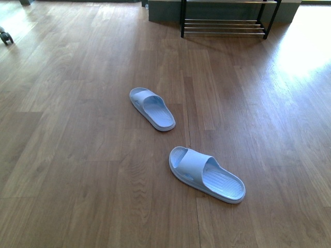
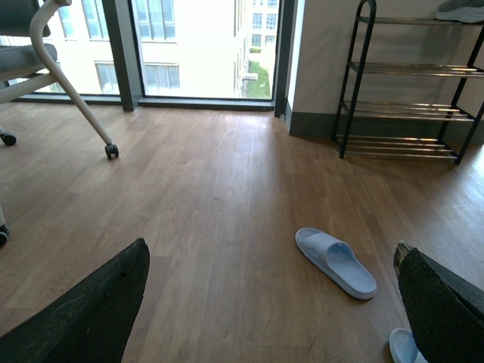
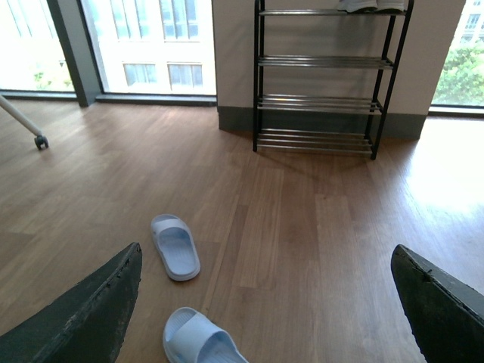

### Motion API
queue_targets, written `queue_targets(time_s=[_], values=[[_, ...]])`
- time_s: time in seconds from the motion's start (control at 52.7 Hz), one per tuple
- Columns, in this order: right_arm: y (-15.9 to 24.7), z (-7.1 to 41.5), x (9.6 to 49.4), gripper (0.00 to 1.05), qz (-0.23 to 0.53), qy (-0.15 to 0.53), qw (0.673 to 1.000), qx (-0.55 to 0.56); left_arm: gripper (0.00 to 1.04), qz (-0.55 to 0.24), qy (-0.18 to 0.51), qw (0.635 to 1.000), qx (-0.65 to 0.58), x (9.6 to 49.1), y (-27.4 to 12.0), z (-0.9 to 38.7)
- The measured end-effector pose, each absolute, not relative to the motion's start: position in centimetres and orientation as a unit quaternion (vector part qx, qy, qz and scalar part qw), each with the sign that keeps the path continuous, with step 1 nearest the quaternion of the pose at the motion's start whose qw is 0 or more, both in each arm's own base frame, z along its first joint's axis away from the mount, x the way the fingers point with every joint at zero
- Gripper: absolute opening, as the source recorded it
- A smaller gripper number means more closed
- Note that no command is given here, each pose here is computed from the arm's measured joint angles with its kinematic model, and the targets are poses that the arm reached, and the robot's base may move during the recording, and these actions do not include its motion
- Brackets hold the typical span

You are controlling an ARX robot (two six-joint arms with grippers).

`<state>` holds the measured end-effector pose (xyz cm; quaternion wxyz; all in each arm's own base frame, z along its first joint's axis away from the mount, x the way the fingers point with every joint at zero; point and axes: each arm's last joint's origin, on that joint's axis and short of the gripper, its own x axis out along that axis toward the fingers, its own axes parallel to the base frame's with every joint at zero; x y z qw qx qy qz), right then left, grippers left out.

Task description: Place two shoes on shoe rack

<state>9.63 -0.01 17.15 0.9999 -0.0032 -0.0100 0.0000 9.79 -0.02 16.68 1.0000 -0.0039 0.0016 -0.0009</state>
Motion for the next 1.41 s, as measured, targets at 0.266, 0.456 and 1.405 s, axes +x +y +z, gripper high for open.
queue_targets(time_s=[0.266, 0.456, 1.405], values=[[-0.01, 17.15, 9.63, 0.96, 0.000, -0.010, 1.000, -0.003, 0.95, -0.001, 0.001, 1.000, -0.004, 9.79, -0.02, 16.68], [-0.01, 17.15, 9.63, 0.96, 0.000, -0.010, 1.000, -0.003, 0.95, -0.001, 0.001, 1.000, -0.004, 9.79, -0.02, 16.68], [0.00, 17.15, 9.64, 0.96, 0.001, -0.010, 1.000, -0.003, 0.95, 0.001, 0.001, 1.000, -0.004, 9.79, -0.01, 16.68]])
